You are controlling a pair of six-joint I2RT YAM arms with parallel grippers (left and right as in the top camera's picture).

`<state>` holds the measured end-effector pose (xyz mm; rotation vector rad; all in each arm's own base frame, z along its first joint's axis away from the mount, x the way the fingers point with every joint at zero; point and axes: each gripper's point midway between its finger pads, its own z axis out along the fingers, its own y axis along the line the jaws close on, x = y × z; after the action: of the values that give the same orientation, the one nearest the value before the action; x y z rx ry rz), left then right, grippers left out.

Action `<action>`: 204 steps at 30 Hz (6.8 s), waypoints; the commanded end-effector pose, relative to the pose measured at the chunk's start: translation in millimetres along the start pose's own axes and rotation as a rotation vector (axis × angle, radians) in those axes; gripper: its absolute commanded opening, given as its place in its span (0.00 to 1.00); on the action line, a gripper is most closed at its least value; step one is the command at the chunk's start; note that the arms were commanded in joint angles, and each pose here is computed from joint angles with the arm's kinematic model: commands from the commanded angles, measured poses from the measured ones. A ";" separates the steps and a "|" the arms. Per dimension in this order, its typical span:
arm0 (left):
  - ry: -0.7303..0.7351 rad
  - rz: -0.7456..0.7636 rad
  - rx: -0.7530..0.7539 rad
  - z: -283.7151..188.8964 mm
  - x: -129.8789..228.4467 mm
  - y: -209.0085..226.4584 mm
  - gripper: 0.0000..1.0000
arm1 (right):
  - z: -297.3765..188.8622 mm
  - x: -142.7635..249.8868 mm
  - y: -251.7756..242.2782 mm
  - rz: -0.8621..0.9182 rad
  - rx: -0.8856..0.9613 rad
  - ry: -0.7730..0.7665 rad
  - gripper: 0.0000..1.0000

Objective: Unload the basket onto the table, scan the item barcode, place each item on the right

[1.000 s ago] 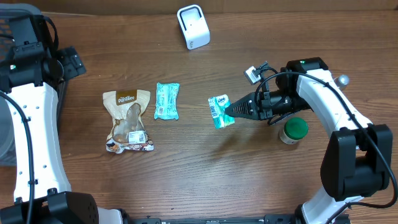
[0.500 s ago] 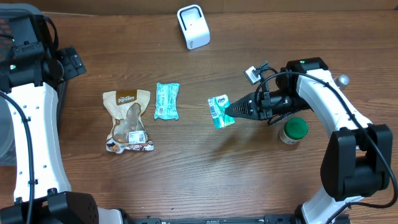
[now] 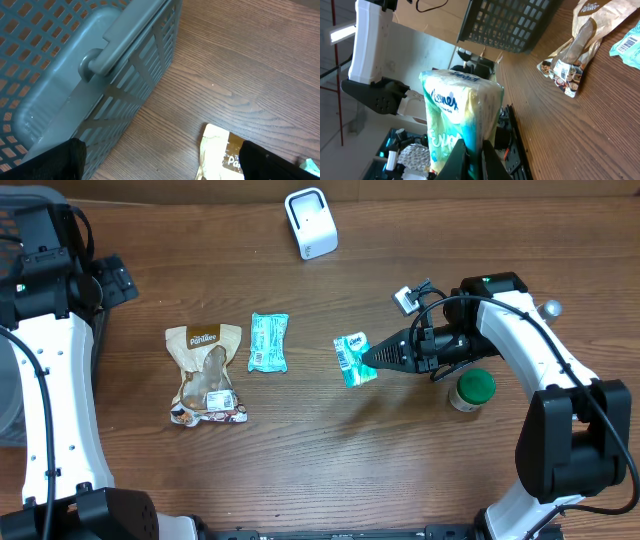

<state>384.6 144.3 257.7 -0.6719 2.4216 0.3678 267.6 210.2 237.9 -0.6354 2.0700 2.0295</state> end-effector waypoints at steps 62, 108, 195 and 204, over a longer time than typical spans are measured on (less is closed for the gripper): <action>-0.012 -0.004 0.001 -2.2 -4.4 1.6 1.00 | -69.9 -115.1 -70.4 0.146 0.970 -0.145 0.04; -0.012 -0.004 0.001 -2.2 -4.4 1.6 0.99 | 7.2 -304.2 -215.4 -1.068 1.656 -0.202 0.04; -0.012 -0.004 0.001 -2.2 -4.4 1.6 1.00 | -77.6 -44.0 -198.3 0.382 1.199 -0.064 1.00; -0.013 -0.004 0.001 -2.2 -4.4 1.6 1.00 | -77.6 -44.0 -198.3 0.382 1.199 -0.064 1.00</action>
<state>384.6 144.3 257.7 -0.6719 2.4216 0.3678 402.6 145.8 78.4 0.0543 2.9178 0.5311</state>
